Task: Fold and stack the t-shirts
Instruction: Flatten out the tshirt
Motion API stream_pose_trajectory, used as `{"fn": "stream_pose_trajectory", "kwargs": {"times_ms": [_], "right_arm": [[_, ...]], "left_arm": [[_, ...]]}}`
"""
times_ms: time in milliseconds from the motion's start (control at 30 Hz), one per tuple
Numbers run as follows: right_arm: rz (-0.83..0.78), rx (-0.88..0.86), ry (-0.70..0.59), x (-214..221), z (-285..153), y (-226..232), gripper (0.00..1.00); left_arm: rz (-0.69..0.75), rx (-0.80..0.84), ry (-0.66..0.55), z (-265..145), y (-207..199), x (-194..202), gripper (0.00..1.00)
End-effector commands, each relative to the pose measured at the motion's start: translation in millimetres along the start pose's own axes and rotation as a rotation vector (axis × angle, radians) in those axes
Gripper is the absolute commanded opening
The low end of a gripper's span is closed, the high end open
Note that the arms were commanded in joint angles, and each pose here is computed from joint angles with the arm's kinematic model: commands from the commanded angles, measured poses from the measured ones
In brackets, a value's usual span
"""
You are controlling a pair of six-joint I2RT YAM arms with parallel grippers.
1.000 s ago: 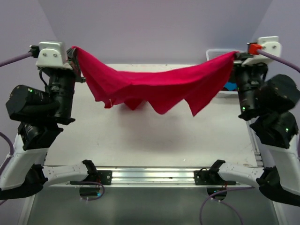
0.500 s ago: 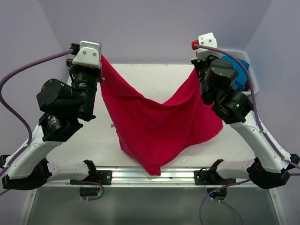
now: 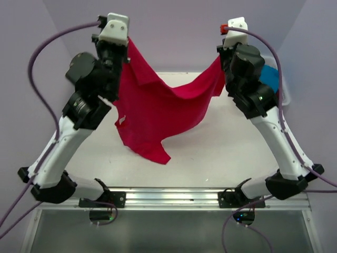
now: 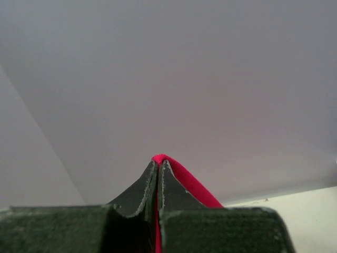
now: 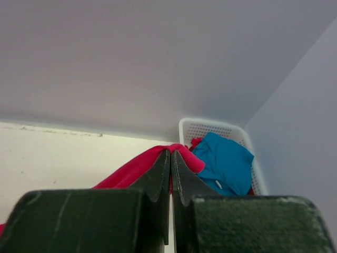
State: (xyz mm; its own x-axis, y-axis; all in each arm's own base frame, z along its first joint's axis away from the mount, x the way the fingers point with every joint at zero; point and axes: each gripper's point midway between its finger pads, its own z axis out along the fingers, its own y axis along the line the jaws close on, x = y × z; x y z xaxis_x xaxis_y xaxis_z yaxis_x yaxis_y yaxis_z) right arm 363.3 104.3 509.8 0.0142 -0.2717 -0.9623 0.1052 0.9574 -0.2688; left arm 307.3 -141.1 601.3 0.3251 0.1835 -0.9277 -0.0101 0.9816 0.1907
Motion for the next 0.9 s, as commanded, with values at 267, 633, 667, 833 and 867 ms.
{"fn": "stream_pose_trajectory", "kwargs": {"times_ms": [267,633,667,833,867], "right_arm": [[0.23,-0.061,0.145,79,90,-20,0.0],[0.222,-0.008,0.008,70,76,-37,0.0],[0.229,-0.005,-0.026,64,57,-45,0.0],[0.192,0.049,-0.19,20,-15,-74,0.0],[0.181,0.05,-0.203,16,-25,-75,0.0]], "left_arm": [[-0.147,0.057,0.01,92,77,124,0.0],[-0.102,0.126,-0.148,43,82,115,0.0],[-0.097,0.114,-0.159,37,85,108,0.0],[-0.062,0.065,-0.288,-22,104,39,0.0],[-0.061,0.065,-0.304,-31,105,30,0.0]]}}
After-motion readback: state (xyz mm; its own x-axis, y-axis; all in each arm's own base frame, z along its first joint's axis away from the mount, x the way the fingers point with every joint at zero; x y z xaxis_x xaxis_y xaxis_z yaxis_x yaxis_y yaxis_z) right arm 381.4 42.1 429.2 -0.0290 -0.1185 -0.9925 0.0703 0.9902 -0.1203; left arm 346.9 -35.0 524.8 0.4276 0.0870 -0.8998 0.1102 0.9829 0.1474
